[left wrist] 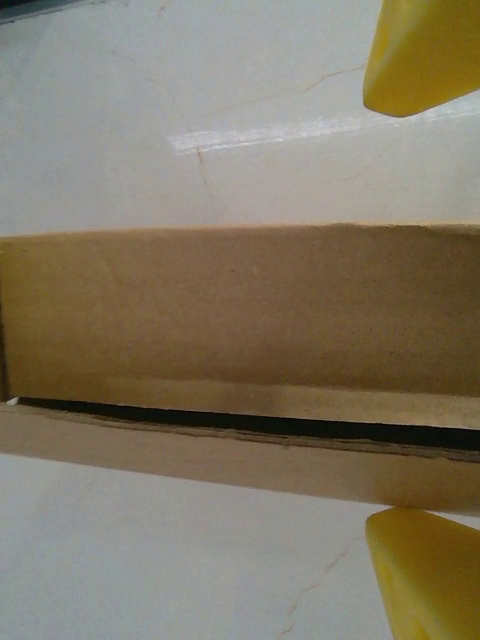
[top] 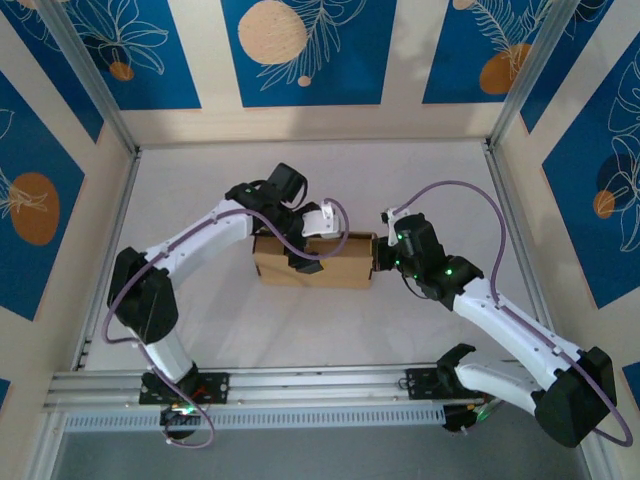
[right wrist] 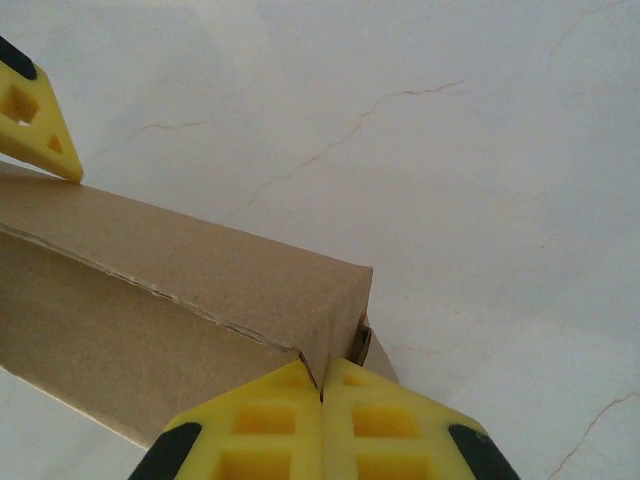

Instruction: Fold the paper box

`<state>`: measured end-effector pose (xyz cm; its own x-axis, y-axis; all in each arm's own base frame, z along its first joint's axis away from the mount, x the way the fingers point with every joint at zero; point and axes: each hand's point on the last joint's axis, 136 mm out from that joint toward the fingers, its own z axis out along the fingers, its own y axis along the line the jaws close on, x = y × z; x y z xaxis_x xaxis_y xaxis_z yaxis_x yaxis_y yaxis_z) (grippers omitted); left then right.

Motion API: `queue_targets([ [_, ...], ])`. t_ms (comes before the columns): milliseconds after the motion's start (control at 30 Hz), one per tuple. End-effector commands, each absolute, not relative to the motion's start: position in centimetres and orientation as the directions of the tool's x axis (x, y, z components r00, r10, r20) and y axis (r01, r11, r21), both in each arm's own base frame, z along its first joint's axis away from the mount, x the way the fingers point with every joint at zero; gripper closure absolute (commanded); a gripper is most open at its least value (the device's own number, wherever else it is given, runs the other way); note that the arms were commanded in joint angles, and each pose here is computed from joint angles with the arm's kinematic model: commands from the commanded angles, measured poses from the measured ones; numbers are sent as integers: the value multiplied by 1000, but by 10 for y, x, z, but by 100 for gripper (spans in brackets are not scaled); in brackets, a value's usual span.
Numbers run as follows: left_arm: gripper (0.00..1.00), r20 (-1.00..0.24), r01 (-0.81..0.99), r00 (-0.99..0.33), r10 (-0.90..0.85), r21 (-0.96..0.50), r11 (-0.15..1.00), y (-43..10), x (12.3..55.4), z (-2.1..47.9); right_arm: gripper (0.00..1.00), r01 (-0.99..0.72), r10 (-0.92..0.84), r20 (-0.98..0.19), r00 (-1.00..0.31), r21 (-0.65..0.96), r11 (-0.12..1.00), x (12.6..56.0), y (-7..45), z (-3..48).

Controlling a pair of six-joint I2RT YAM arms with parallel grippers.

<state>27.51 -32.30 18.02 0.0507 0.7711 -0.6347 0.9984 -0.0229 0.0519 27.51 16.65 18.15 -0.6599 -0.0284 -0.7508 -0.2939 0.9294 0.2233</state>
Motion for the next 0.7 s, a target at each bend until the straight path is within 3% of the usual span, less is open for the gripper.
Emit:
queue_targets([
  [0,0,-605,998,65,793,40,-51,-322,268,172,100,-299,-98,-658,-747,201,933,256,162,154],
  [233,4,-553,996,87,829,59,-65,-320,266,153,100,-300,-94,-657,-748,208,931,256,163,155],
  [667,48,-504,990,126,855,119,-76,-321,272,143,100,-298,-95,-643,-760,215,930,248,162,153],
])
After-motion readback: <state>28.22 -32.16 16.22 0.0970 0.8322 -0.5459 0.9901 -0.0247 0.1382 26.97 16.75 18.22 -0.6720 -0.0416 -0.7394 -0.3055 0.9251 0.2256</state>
